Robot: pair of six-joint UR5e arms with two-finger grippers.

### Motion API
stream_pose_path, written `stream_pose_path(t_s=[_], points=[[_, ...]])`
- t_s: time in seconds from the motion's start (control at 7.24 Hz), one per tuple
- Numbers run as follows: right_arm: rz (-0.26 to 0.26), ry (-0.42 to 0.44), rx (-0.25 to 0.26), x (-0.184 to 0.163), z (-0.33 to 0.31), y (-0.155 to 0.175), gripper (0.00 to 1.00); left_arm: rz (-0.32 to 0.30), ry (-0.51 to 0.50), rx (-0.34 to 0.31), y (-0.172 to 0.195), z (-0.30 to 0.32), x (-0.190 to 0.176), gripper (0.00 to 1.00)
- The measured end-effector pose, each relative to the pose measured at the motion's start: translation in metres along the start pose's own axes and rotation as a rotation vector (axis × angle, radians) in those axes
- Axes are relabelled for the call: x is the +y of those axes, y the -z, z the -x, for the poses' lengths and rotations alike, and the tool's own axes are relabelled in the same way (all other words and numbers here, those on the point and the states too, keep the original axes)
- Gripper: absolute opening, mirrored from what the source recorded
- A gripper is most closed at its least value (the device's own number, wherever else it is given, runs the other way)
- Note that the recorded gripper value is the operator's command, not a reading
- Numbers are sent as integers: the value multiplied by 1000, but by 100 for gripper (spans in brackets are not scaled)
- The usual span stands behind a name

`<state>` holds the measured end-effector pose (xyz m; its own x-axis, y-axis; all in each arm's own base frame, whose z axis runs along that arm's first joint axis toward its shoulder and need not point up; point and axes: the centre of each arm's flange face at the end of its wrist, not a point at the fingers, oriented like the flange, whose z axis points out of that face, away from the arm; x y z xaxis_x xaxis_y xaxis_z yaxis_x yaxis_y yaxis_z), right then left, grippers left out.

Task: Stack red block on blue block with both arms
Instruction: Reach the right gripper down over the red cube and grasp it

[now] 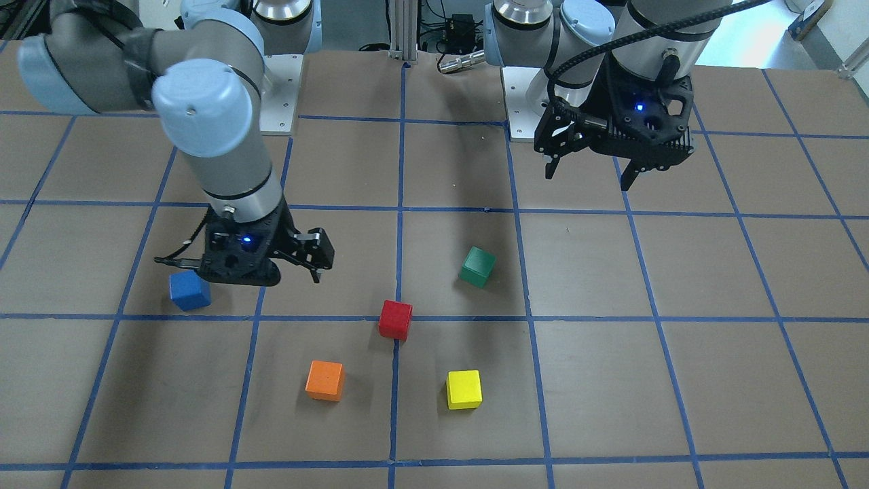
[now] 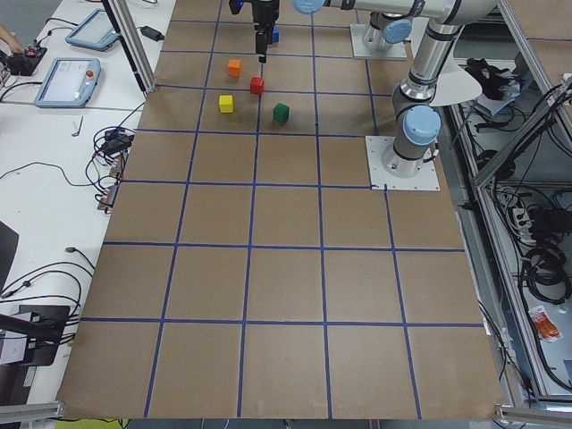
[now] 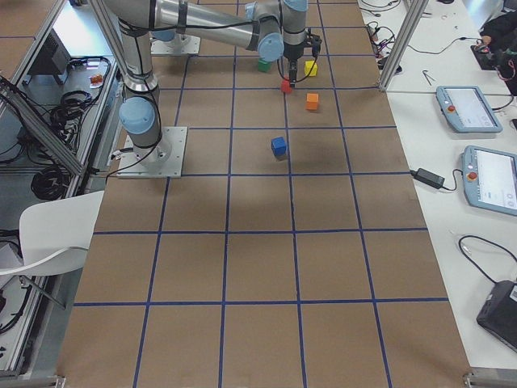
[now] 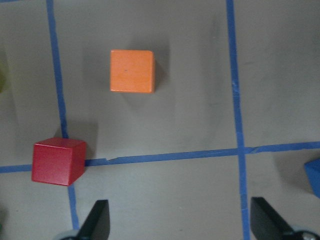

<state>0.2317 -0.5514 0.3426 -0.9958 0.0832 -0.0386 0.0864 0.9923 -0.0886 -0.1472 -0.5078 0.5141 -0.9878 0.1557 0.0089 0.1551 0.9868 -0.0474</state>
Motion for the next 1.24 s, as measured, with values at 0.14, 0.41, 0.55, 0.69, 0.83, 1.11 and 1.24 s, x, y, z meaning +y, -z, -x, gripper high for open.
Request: stream_pose_path(t_s=[0.14,0.41,0.55,0.69,0.83,1.11,1.24], points=[[-11,-12,-10,0,32,-17,100,-14,15,4,0,-2,-1,100],[0,-38,-17,-4,82,-50,100,-23,22,-1,1,-5,3,100],[18,-45,-17,-3,100,-67,100,-22,22,-18,4,-5,10,100],[42,-46,-24,-2,112,-84,100,-18,31,-31,0,-4,11,100],[67,-47,-35,-1,118,-98,100,-27,41,-35,-4,-3,6,100],[101,-50,-35,-1,121,-119,100,-48,48,-41,0,-4,13,100],[110,-50,-33,0,121,-125,100,-51,49,-37,-1,-5,14,100]])
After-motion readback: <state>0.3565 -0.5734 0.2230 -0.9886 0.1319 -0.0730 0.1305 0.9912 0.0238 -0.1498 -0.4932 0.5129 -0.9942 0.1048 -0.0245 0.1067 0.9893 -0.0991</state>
